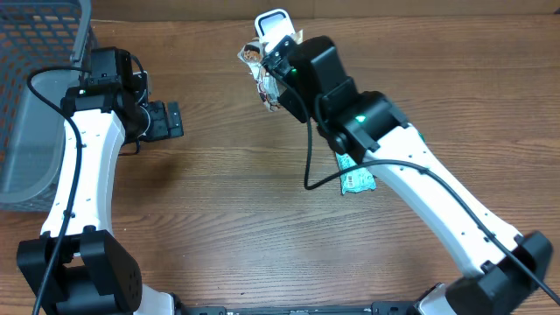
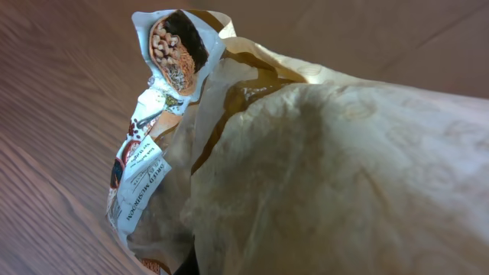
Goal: Scan the item barcode
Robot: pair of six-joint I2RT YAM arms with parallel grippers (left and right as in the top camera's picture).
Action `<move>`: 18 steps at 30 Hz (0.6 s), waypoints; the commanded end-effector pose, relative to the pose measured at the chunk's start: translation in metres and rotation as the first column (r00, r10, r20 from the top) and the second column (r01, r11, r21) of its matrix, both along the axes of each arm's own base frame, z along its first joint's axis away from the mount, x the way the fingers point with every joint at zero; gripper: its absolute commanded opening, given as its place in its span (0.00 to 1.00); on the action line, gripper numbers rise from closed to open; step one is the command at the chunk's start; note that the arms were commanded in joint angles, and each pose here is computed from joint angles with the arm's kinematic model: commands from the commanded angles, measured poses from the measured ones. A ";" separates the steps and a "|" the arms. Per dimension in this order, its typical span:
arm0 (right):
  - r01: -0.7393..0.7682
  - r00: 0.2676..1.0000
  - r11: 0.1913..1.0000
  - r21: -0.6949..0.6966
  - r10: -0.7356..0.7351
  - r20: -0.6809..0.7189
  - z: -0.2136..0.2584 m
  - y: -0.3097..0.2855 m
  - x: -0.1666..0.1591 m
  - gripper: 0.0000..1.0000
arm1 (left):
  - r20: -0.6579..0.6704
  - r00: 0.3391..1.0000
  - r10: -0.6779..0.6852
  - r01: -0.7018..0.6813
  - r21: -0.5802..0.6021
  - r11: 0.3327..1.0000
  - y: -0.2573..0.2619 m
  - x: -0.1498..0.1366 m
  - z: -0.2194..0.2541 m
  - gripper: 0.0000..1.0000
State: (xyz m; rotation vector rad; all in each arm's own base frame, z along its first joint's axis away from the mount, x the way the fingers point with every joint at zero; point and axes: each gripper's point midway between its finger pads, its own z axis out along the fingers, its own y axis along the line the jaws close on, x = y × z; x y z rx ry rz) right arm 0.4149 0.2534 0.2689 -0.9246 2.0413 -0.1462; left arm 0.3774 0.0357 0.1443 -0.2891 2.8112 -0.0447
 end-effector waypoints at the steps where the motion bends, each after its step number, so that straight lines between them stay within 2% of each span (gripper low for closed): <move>1: 0.051 0.999 0.997 -0.053 -0.050 0.012 -0.012 0.002 0.007 0.04 | 0.021 1.000 -0.013 0.013 -0.005 1.000 -0.001 0.004 0.006 0.99; 6: 0.072 0.997 0.992 -0.102 -0.072 0.004 -0.036 0.009 0.015 0.04 | 0.021 1.000 -0.013 0.013 -0.005 1.000 -0.001 0.004 0.006 1.00; 8: 0.053 0.998 0.996 -0.071 -0.054 -0.017 -0.040 0.016 0.014 0.07 | 0.021 1.000 -0.013 0.013 -0.005 1.000 -0.001 0.004 0.006 0.99; 12: -0.042 0.994 0.998 0.043 0.047 -0.098 -0.046 0.039 0.003 0.04 | 0.021 1.000 -0.013 0.013 -0.005 1.000 -0.001 0.004 0.006 1.00; 14: 0.028 0.995 0.994 0.101 -0.018 -0.103 -0.043 0.036 0.008 0.03 | 0.021 1.000 -0.013 0.013 -0.005 1.000 -0.001 0.004 0.006 1.00; 18: 0.151 0.988 0.988 0.014 -0.151 -0.005 -0.030 0.009 0.022 0.03 | 0.021 1.000 -0.013 0.013 -0.005 1.000 -0.001 0.004 0.006 0.99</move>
